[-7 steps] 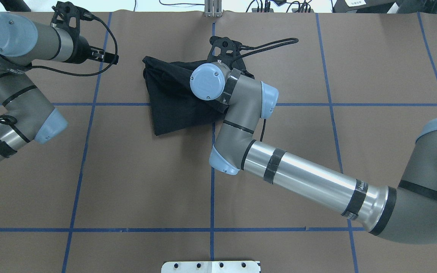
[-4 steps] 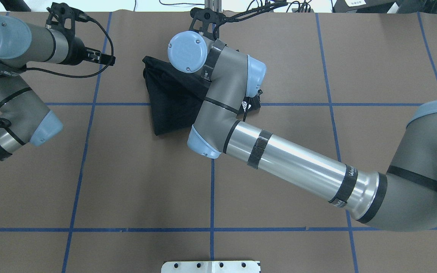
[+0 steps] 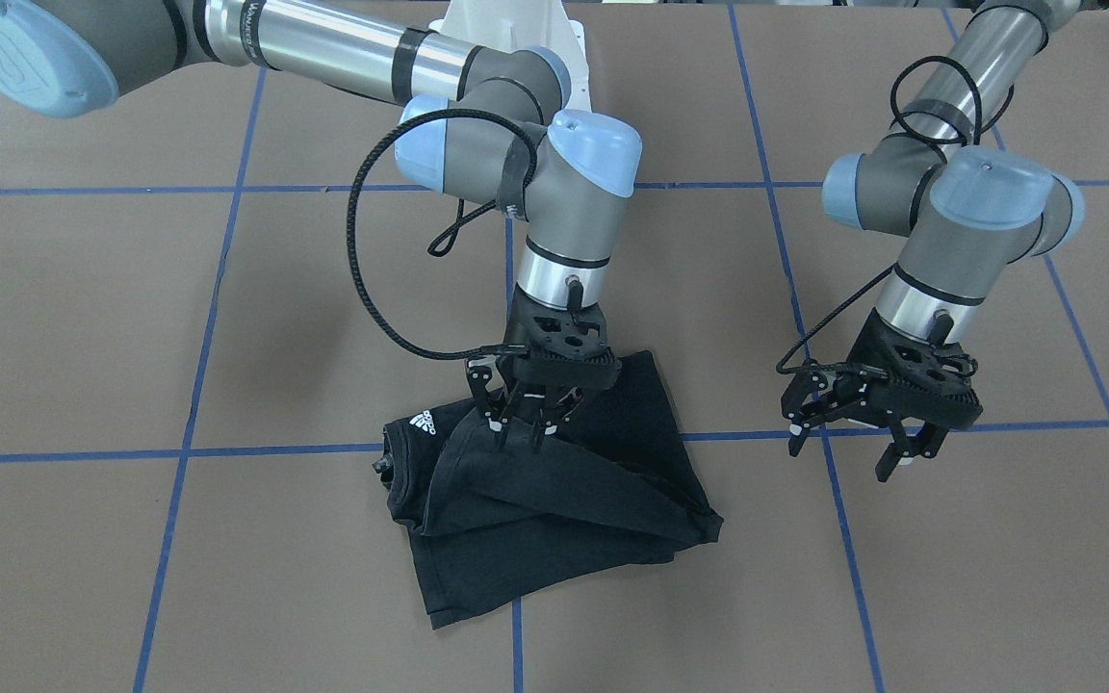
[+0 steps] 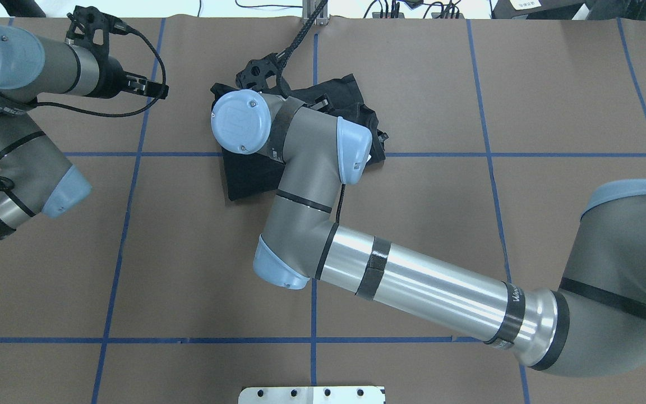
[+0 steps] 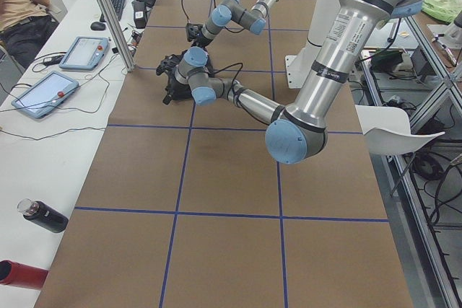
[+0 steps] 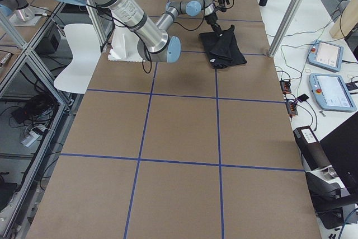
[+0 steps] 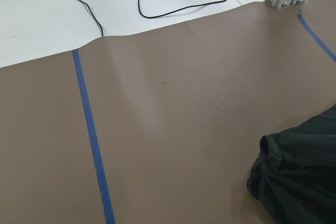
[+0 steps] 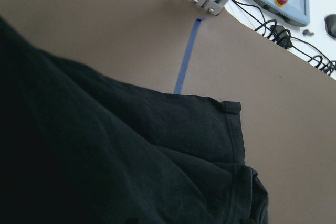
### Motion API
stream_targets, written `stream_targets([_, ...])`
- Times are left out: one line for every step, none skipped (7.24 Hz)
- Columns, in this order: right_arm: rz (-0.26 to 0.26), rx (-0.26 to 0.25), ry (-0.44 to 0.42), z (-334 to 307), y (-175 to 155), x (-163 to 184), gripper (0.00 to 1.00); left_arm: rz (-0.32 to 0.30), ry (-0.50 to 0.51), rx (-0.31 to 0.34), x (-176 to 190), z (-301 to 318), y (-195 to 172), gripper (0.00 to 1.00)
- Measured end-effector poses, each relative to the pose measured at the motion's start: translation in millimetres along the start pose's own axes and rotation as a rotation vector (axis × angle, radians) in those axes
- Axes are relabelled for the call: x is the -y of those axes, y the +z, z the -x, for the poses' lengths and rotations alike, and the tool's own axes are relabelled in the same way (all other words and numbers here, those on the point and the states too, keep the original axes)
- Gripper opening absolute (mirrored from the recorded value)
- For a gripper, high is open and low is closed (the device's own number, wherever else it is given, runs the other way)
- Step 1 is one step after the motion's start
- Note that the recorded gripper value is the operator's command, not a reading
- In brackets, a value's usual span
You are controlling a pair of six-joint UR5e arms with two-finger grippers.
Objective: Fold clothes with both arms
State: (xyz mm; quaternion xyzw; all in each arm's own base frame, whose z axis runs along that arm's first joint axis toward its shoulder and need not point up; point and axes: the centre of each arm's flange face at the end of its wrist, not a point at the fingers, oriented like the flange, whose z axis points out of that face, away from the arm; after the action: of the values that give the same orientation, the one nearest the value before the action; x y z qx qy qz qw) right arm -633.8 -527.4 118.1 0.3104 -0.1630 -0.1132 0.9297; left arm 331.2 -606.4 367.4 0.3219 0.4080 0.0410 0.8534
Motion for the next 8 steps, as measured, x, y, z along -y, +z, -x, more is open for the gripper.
stream_targets([0.005,-0.014,-0.135,4,10,-12,0.94,0.000,-0.001,0.000,0,0,0,1.00])
stream_targets([0.010,-0.028,-0.207,6,22,-22,0.91,0.000,-0.001,0.000,0,0,0,1.00])
stream_targets([0.011,-0.040,-0.237,9,34,-28,0.89,0.000,-0.001,0.000,0,1,0,1.00])
stream_targets([0.009,-0.048,-0.249,12,48,-33,0.88,0.000,-0.002,0.001,-1,1,0,1.00])
stream_targets([0.006,-0.051,-0.251,15,60,-37,0.86,0.001,-0.002,0.001,-1,1,0,1.00])
stream_targets([0.006,-0.053,-0.251,18,66,-40,0.57,0.002,-0.002,0.002,-1,2,0,1.00])
stream_targets([0.005,-0.051,-0.249,21,67,-41,0.11,0.002,-0.002,0.002,-2,2,0,1.00])
stream_targets([0.002,-0.050,-0.247,22,66,-39,0.00,0.002,-0.002,0.003,-2,2,0,1.00])
